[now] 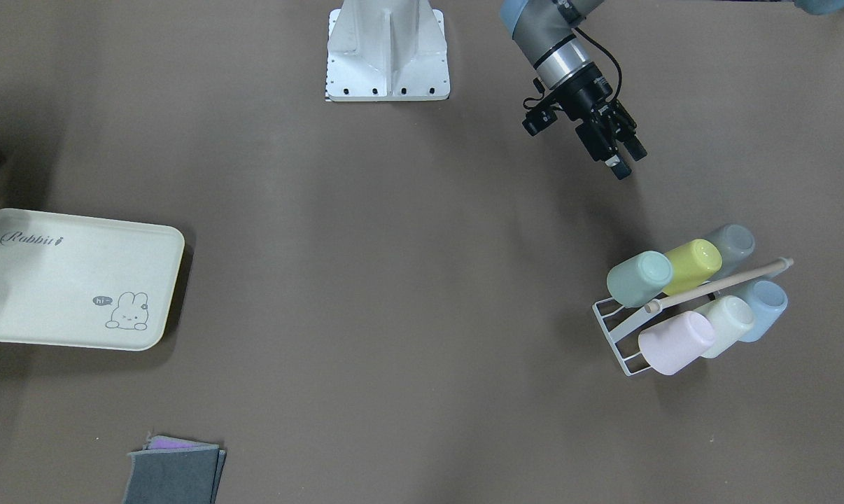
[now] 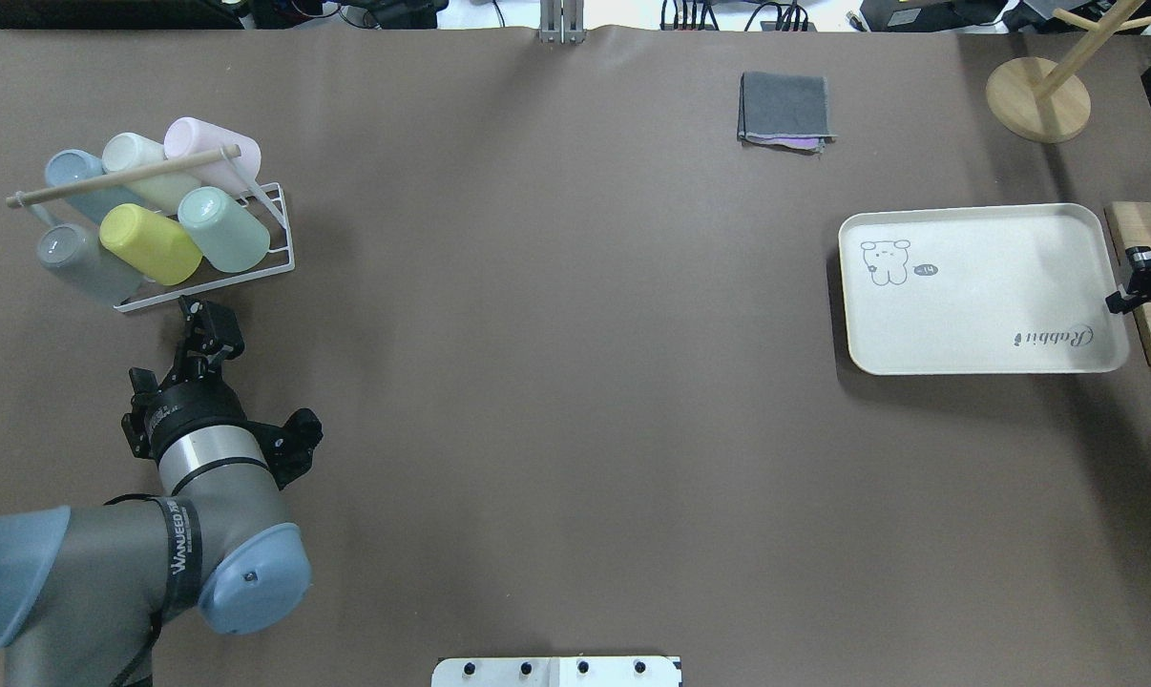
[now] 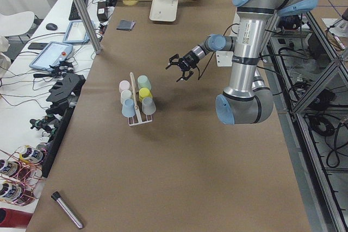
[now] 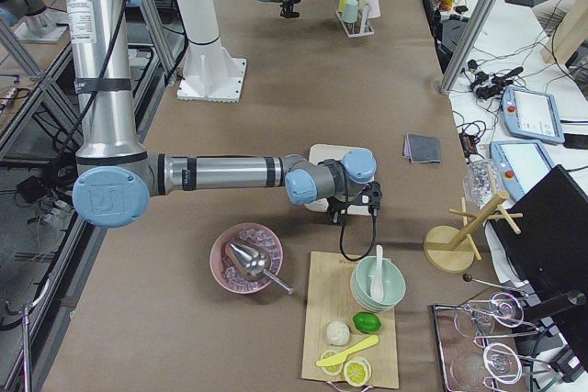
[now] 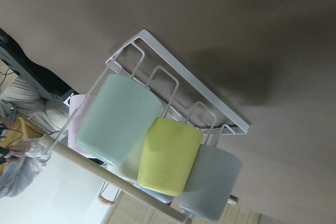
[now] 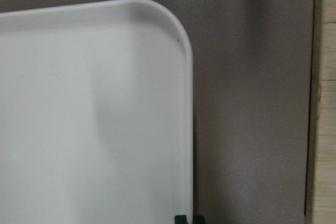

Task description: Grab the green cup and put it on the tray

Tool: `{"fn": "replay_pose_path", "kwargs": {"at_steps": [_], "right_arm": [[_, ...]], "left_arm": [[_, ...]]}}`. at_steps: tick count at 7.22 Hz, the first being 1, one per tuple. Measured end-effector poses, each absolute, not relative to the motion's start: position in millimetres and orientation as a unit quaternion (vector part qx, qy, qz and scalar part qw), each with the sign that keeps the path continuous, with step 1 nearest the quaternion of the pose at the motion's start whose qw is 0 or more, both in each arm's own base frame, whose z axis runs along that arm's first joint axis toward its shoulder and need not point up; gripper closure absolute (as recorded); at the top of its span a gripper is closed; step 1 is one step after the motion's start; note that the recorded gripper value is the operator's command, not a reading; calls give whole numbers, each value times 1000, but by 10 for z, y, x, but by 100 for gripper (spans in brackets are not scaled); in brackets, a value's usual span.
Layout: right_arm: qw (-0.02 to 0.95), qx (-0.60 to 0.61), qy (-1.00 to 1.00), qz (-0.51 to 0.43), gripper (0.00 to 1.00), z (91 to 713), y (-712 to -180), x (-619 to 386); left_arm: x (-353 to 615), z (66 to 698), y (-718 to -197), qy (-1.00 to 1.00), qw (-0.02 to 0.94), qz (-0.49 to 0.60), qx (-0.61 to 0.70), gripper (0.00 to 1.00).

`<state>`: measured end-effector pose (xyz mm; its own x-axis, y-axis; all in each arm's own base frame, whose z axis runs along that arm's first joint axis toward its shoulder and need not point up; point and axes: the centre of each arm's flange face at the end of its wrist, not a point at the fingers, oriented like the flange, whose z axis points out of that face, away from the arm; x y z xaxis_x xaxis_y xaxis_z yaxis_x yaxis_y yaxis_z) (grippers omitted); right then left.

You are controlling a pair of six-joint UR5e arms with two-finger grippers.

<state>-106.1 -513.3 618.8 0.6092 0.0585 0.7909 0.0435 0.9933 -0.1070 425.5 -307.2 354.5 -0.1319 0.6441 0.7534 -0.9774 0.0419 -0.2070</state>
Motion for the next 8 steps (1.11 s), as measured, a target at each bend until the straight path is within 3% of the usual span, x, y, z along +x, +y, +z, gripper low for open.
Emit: {"fn": "replay_pose_path", "kwargs": {"at_steps": [5,8], "right_arm": [[856,-54,-514,2,100,5689,-5131,-1149],[848,-62,-526,1,100,4867,-5400,-1973]], "left_arm": [[4636,3876,-3137,-506,508,668,197,1],[4793,4105,-3418,-536,485,674,152,1]]}}
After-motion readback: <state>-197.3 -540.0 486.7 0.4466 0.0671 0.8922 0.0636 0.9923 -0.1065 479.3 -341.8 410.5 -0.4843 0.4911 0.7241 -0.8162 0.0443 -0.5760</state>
